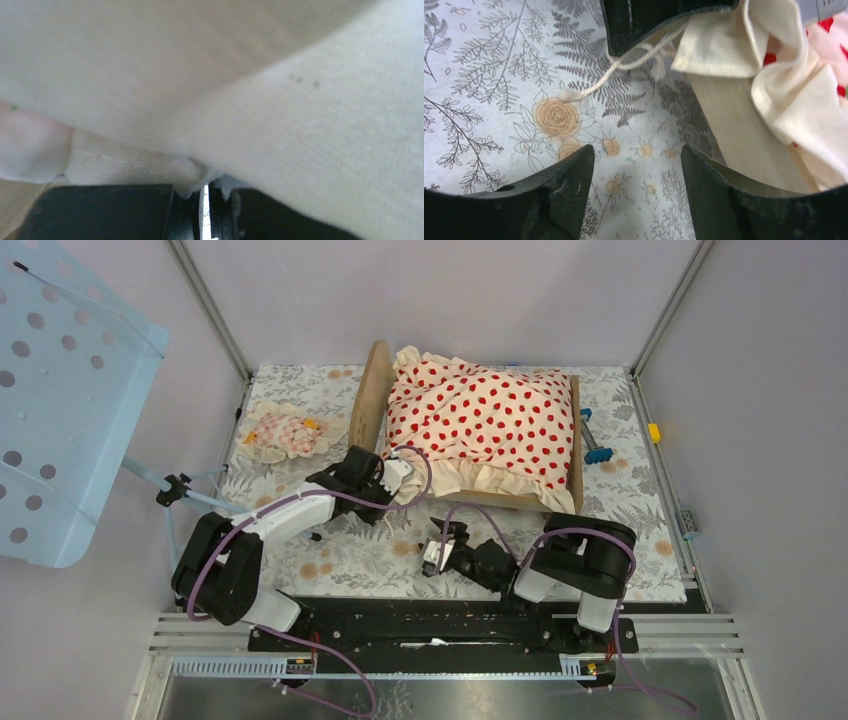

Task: Set up the pet bed
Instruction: Tie the ropes to the bed frame.

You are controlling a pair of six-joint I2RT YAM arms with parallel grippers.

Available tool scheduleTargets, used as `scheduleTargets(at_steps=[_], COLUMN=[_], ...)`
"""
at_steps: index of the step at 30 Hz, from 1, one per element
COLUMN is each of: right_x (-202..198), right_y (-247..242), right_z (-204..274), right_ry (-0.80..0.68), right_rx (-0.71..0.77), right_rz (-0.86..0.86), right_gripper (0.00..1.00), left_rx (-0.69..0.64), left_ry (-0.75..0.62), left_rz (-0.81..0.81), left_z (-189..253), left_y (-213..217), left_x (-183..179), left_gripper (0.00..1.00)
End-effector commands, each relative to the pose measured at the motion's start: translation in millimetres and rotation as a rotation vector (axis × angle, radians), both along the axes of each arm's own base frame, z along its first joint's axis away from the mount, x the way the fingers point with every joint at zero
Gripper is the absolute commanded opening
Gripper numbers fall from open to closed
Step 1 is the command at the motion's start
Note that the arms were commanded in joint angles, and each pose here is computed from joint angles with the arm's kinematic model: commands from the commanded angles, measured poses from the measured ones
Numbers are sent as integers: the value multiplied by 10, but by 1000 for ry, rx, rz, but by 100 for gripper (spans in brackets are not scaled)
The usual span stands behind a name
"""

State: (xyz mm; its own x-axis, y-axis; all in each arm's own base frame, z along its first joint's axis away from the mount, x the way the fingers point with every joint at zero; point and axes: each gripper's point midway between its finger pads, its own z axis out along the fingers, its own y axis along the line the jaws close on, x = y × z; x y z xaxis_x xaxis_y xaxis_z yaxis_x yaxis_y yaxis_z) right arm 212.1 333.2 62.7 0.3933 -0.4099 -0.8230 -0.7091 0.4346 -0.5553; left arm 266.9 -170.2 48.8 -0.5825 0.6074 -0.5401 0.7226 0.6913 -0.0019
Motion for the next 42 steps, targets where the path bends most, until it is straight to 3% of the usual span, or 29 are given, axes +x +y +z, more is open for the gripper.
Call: scheduleTargets(at_steps=[1, 14, 42], right_x=[1, 216, 756], right_y=[233, 501, 701], right_z=[412, 342, 70], right_ry=[-133, -182, -250], right_rx=[64, -24, -109], right_rz=[151, 275, 230], right_gripper=[68, 63, 64], left_rx=[-57, -51, -83], left_ry=[-62, -71, -19], left_rz=[-64, -98, -195], left_z=[162, 198, 197], left_y=[-88, -35, -100], left_x=[118, 204, 71], left_gripper=[0, 0, 0])
